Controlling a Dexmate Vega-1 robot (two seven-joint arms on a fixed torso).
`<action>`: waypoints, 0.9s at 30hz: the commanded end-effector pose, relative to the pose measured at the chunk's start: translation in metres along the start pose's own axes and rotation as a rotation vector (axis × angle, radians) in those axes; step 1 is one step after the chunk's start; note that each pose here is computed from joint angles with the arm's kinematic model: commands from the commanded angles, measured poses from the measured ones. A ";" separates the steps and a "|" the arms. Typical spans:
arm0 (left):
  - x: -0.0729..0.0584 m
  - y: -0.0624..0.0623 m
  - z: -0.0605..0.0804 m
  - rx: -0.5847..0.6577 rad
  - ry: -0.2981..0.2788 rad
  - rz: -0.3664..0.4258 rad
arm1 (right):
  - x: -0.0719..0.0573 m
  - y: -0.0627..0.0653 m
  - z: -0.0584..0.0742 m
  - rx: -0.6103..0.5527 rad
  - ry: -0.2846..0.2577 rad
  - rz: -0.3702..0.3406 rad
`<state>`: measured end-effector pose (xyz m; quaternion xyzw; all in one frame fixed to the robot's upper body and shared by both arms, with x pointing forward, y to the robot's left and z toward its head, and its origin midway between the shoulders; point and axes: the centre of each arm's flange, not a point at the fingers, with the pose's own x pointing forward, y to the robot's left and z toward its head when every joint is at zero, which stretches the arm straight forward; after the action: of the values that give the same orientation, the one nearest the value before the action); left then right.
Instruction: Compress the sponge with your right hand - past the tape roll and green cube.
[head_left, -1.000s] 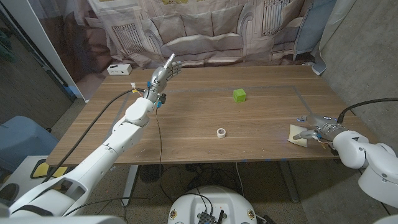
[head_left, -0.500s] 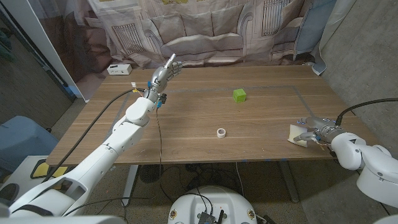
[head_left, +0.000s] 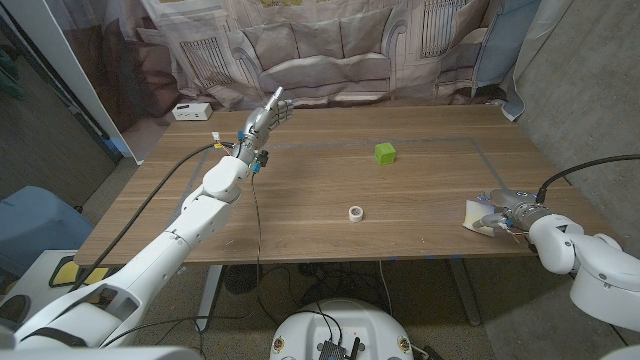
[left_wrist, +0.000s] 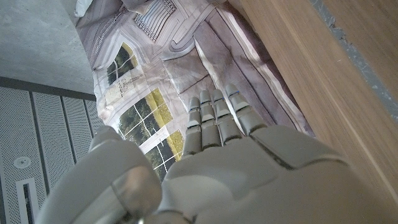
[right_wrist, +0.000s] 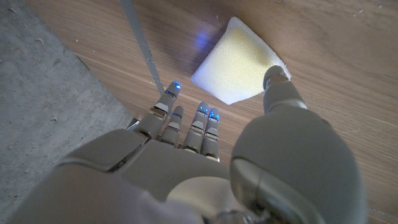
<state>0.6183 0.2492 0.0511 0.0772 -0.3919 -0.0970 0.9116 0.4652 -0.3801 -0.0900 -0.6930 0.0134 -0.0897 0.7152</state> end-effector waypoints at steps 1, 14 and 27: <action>0.001 -0.001 -0.001 0.003 0.007 0.003 | 0.004 0.004 -0.003 -0.001 0.010 0.011; 0.000 -0.001 -0.003 -0.006 0.016 0.008 | 0.008 0.008 -0.002 -0.008 0.012 0.035; -0.005 0.000 -0.004 -0.010 0.018 0.017 | 0.009 0.014 0.002 -0.049 0.009 0.027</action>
<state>0.6199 0.2486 0.0476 0.0737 -0.3847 -0.0928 0.9154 0.4740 -0.3799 -0.0975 -0.7015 0.0277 -0.0802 0.7076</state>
